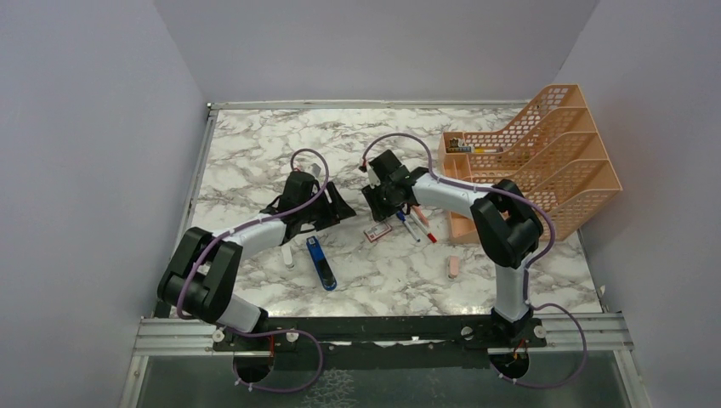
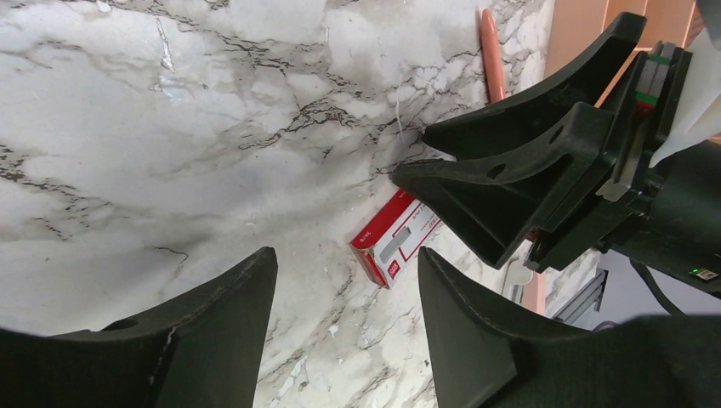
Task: Load the staples into the stapler
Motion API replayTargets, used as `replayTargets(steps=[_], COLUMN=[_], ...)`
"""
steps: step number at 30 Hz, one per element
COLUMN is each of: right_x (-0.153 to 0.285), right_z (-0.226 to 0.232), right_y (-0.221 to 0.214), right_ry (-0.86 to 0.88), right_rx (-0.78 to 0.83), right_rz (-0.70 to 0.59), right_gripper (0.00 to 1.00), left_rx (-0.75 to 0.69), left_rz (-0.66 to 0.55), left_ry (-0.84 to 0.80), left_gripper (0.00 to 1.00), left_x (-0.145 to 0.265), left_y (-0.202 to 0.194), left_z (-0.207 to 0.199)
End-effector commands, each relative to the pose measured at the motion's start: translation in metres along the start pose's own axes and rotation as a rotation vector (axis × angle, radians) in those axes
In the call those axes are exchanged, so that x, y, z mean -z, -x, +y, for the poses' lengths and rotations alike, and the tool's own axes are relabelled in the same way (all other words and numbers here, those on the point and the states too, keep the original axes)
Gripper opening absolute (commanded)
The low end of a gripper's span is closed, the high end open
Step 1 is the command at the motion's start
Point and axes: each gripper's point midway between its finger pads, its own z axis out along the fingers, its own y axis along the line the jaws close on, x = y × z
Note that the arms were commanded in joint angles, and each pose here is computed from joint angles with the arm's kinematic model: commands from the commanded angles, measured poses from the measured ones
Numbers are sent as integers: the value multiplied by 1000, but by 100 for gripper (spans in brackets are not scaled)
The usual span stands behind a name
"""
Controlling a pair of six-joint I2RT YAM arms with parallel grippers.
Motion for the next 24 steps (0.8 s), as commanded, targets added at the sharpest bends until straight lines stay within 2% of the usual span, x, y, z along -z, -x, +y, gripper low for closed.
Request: replayTargets(steps=[1,3,8,11,14,17,20,24], right_x=[8,14,25,31,36,47,58,63], right_z=[-3,-3,12,23,21,10,10,30], right_y=[-26,-33,-49,-50,-42,-23,-8,-12], right_ry=[-23,-31,54,120,105,39,44,186], right_rx=[-1,-20,-42,-36,-27,-12,46,196], right_rz=[93,111,149,134,88,1,-71,-62], right_gripper=[42,38,16,13,17,32,52,64], left_rx=[-10,-12,-15,-18,-19,-18,-16,1], left_rz=[8,18,45,60,64,58,46,24], left_ry=[-41,-44,-45,-49,-50,-48,-30,-2], left_gripper=[63,63,61,60,60,60,59,59], left_x=[-3,-4,-7,-9,-10,-10,-9,-7], left_y=[-5,-8,-16,-20,-21,-20,-18,-16], left_z=[-6,-6,-5,-5,-5,-5,-2,3])
